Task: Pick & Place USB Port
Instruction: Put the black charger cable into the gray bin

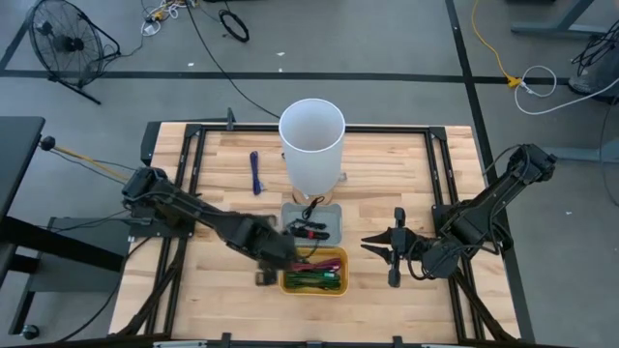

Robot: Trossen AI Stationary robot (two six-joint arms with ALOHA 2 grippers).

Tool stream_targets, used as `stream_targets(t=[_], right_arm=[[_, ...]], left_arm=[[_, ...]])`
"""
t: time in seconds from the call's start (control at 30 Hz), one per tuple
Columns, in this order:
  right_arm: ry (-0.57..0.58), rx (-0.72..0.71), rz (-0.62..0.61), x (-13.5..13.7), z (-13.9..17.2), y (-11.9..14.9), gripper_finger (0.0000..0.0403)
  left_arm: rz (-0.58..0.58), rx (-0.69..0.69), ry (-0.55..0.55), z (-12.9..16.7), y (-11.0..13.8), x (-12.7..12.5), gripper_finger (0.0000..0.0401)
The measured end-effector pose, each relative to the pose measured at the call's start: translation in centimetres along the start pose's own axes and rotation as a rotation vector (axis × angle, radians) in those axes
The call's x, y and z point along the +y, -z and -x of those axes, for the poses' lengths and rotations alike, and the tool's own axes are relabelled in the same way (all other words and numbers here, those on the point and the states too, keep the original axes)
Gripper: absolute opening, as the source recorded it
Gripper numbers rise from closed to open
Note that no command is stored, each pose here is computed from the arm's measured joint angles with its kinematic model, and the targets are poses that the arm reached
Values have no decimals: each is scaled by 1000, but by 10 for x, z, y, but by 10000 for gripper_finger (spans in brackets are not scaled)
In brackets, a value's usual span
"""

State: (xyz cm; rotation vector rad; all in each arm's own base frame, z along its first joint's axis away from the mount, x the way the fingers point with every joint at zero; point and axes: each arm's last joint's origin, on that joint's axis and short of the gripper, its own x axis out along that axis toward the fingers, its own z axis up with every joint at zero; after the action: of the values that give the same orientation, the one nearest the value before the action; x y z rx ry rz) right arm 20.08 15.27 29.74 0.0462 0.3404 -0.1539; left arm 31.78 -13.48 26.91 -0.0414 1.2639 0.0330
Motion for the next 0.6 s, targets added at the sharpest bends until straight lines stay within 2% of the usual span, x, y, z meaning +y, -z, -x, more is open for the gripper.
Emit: stream_targets(t=[0.17,0.27,0.37,0.43,0.6], right_arm=[[1,0,-3,0,0,0,58],[1,0,-7,0,0,0,58],[1,0,-7,0,0,0,58],[1,0,-8,0,0,0,58],[-6,3,-9,0,0,0,58]], left_arm=[[-8,97,-384,19,32,9,133],[-66,85,-528,27,42,9,133],[-126,55,-594,29,44,6,133],[-133,48,-597,29,43,6,133],[-148,86,-657,18,50,22,133]])
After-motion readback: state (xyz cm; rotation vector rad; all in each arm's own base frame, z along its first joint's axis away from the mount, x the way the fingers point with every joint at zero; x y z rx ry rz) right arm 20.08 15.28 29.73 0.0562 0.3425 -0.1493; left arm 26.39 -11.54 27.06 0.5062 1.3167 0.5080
